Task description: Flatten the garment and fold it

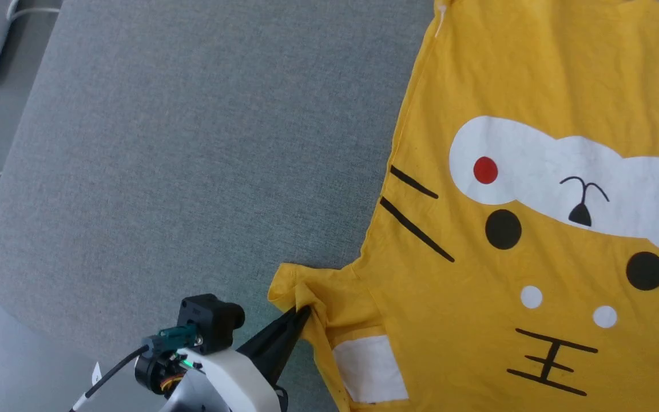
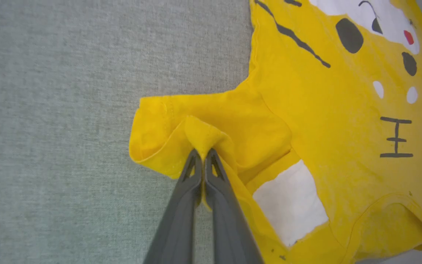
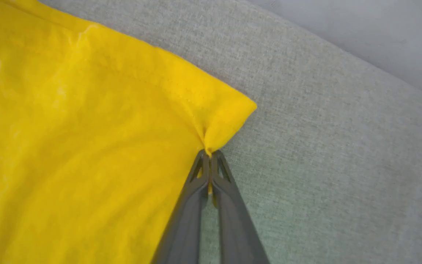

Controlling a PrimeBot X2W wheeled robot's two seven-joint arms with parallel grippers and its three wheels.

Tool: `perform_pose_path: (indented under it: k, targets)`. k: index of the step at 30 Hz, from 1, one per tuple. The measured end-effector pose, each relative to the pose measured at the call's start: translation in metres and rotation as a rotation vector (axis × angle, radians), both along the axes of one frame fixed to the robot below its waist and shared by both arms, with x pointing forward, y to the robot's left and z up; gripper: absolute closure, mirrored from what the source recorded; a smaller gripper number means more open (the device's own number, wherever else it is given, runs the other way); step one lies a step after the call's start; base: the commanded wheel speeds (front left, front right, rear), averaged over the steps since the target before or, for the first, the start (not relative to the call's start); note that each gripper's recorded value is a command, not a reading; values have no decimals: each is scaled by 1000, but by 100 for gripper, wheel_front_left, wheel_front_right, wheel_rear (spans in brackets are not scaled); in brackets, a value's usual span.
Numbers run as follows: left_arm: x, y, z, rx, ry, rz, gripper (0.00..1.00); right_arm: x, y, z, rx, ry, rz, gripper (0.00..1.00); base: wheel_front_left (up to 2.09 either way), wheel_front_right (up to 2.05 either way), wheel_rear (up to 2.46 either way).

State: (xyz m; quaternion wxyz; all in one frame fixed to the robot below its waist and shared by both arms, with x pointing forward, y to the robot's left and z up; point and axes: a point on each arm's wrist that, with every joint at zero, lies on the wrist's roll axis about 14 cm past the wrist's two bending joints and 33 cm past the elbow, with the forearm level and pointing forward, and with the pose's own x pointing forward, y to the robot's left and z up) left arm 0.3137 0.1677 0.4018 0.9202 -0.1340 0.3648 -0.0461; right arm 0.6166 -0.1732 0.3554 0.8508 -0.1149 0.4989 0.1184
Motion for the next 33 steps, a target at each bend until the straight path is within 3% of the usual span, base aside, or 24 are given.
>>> perform_pose_path:
  k: [9,19,33]
  targets:
    - [-12,5,13,3,-47,5,100,-57,-20,9,-17,15,24,100,0,0,0]
    - [-30,0,20,-27,-80,15,100,-177,-62,31,22,31,19,100,0,0,0]
    - [-22,-19,37,-45,-196,-47,100,-359,-112,54,36,131,-224,100,0,0,0]
